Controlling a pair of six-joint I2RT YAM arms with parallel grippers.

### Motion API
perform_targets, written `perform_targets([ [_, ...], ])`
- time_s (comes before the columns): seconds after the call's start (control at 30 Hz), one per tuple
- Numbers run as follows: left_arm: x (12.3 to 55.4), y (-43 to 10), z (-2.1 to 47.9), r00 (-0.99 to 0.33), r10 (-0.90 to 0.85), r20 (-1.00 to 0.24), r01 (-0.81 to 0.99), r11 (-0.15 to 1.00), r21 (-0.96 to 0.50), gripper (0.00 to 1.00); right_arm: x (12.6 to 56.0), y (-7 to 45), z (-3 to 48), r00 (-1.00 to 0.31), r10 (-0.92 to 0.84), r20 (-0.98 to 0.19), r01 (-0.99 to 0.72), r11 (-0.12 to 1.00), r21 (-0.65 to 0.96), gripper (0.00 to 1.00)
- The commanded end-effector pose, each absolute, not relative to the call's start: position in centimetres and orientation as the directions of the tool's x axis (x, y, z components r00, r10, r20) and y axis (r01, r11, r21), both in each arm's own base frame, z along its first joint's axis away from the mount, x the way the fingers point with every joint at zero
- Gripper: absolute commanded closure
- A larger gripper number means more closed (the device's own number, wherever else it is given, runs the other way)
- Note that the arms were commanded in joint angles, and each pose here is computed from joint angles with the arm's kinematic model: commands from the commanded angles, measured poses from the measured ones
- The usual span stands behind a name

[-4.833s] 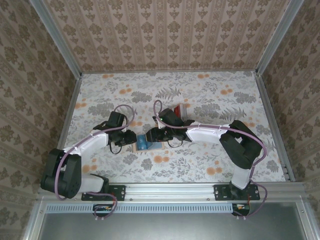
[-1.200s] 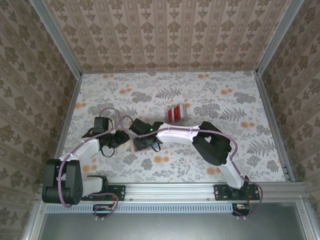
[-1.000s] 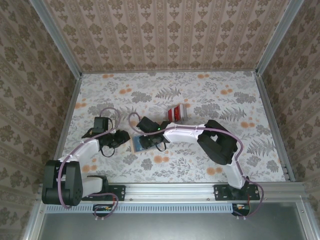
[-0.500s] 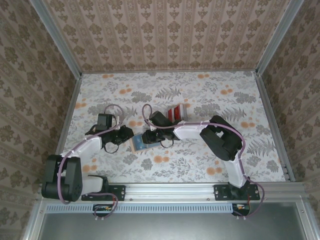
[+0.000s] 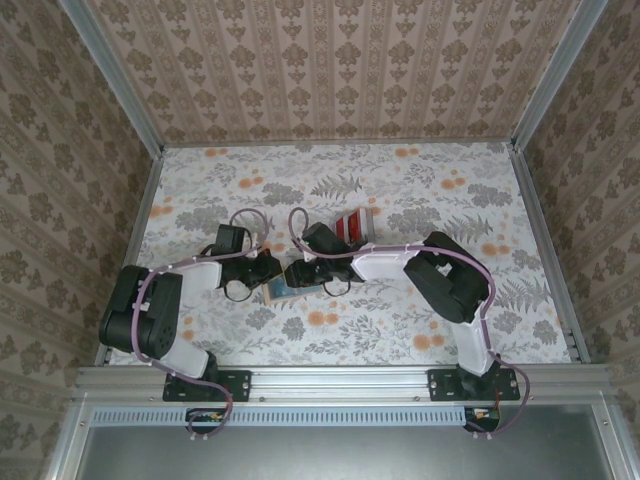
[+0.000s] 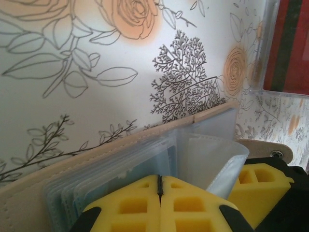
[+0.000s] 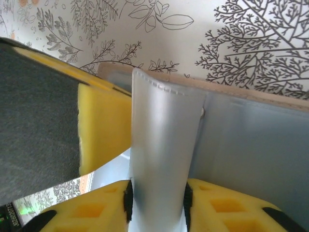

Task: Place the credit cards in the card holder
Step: Flip over the card slot in the card holder.

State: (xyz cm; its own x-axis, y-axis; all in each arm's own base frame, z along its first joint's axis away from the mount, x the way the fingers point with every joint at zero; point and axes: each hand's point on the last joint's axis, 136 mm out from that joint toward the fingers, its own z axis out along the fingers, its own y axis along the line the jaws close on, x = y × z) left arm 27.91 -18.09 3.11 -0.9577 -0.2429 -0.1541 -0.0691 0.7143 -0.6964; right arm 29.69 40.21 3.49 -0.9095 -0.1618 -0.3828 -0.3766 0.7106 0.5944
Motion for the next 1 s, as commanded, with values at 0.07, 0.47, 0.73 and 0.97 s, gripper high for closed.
perform_targets([
  [0.07,27.7,-17.3,1.9,-0.958,-0.246,-0.148,-0.093,0.753,-0.651,0.98,30.0,38.3,6.3,-0.896,-0.140,-0.422,-0.386,0.717,0.580,0.56],
  [0.47,27.8,-17.5,1.8,-0.962,-0.233,-0.140,-0.090,0.760,-0.643,0.98,29.6,31.9,2.7,-0.914,-0.180,-0.364,-0.326,0.860,0.393,0.60],
  [0.73,28.3,-18.4,2.8,-0.967,-0.198,-0.157,-0.058,0.779,-0.624,0.97,28.8,31.6,1.5,-0.929,-0.155,-0.336,-0.294,0.861,0.414,0.61],
  [0.97,29.3,-18.2,5.5,-0.966,-0.173,-0.194,-0.022,0.799,-0.602,0.93,28.3,30.5,5.0,-0.918,-0.148,-0.369,-0.303,0.861,0.408,0.61],
])
